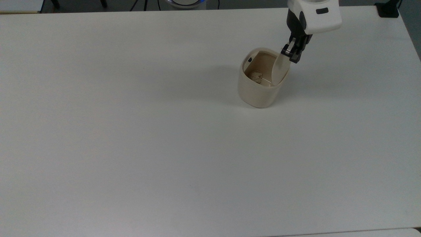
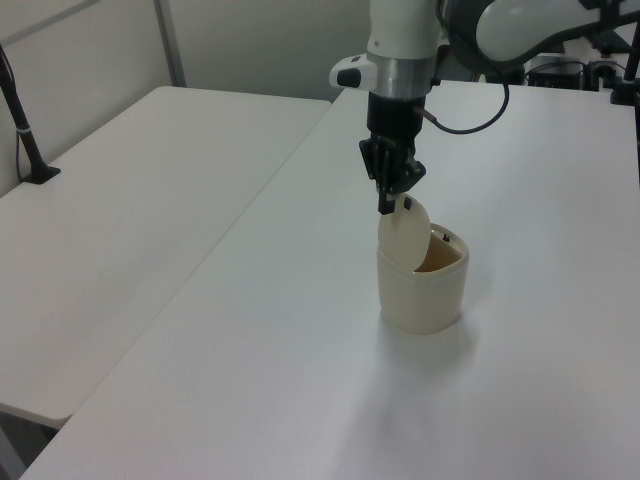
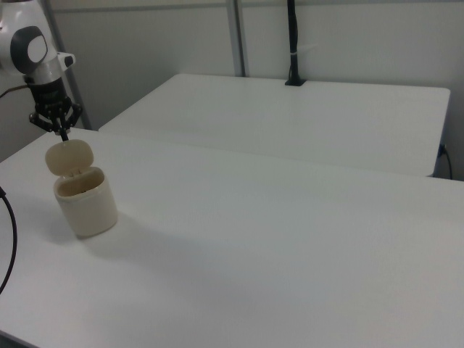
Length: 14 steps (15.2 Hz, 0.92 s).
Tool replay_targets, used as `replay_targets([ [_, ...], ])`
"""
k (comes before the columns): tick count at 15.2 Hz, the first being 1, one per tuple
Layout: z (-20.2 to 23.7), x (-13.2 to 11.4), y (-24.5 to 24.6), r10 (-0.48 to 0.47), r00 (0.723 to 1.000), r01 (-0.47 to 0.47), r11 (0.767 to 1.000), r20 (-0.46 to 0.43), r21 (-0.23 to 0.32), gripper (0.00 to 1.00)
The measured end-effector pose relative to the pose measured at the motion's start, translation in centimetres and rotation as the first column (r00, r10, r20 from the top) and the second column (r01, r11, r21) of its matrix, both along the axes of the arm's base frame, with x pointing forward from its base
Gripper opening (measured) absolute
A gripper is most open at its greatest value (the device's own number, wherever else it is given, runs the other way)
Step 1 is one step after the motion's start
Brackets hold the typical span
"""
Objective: Close the trash bin
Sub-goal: 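Push the lid down over the bin opening with the gripper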
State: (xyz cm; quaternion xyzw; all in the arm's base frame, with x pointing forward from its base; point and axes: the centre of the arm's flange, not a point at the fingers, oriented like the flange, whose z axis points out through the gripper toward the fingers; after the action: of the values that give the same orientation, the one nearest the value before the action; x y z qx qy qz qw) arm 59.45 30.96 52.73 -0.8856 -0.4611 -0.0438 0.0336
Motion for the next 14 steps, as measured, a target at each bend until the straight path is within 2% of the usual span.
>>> replay_targets([
  [4, -1.6, -0.3, -3.0, 0.071, 0.99, -0.079, 0.994, -0.122, -0.069, 0.01],
  [7, -3.9, -0.6, -4.3, 0.081, 0.98, -0.102, 0.988, -0.18, -0.113, 0.01],
  [10, -6.2, -1.0, -4.9, 0.075, 0.973, -0.108, 0.984, -0.22, -0.144, 0.01],
  [14, -7.5, -1.1, -5.0, 0.073, 0.969, -0.112, 0.982, -0.236, -0.155, 0.01],
])
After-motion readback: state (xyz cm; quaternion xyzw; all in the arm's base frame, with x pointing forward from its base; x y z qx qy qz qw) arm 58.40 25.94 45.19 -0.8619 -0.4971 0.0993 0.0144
